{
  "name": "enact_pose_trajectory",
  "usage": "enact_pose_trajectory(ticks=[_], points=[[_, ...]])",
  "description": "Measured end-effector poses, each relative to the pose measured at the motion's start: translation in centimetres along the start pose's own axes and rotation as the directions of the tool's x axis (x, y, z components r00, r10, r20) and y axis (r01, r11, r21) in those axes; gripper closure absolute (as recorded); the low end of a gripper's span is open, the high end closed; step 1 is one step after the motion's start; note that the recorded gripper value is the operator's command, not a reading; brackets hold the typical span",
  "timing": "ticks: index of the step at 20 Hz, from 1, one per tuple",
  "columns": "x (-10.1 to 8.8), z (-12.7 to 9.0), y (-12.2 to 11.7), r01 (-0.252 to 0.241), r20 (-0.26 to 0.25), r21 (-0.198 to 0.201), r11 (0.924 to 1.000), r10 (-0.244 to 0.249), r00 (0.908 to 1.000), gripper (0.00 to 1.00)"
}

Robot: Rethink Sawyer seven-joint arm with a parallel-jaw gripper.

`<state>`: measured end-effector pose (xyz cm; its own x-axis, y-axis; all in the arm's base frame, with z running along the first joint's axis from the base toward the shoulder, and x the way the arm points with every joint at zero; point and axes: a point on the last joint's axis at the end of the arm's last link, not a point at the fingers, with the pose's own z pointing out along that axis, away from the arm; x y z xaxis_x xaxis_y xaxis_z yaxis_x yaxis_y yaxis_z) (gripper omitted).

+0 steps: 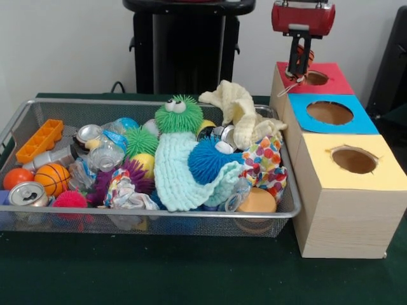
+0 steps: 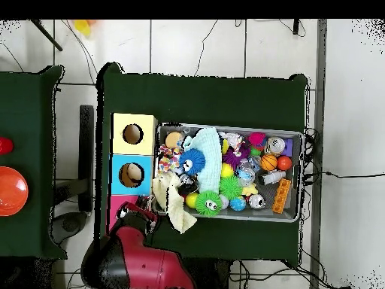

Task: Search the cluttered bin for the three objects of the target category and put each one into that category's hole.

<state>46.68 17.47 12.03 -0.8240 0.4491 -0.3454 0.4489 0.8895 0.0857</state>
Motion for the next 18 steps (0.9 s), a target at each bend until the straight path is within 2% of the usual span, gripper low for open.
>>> enact_pose_trajectory(ticks=[18], points=[[3.3, 1.2, 1.7, -0.015, -0.047, 0.017, 0.9997, 0.016, 0.9988, 1.0]])
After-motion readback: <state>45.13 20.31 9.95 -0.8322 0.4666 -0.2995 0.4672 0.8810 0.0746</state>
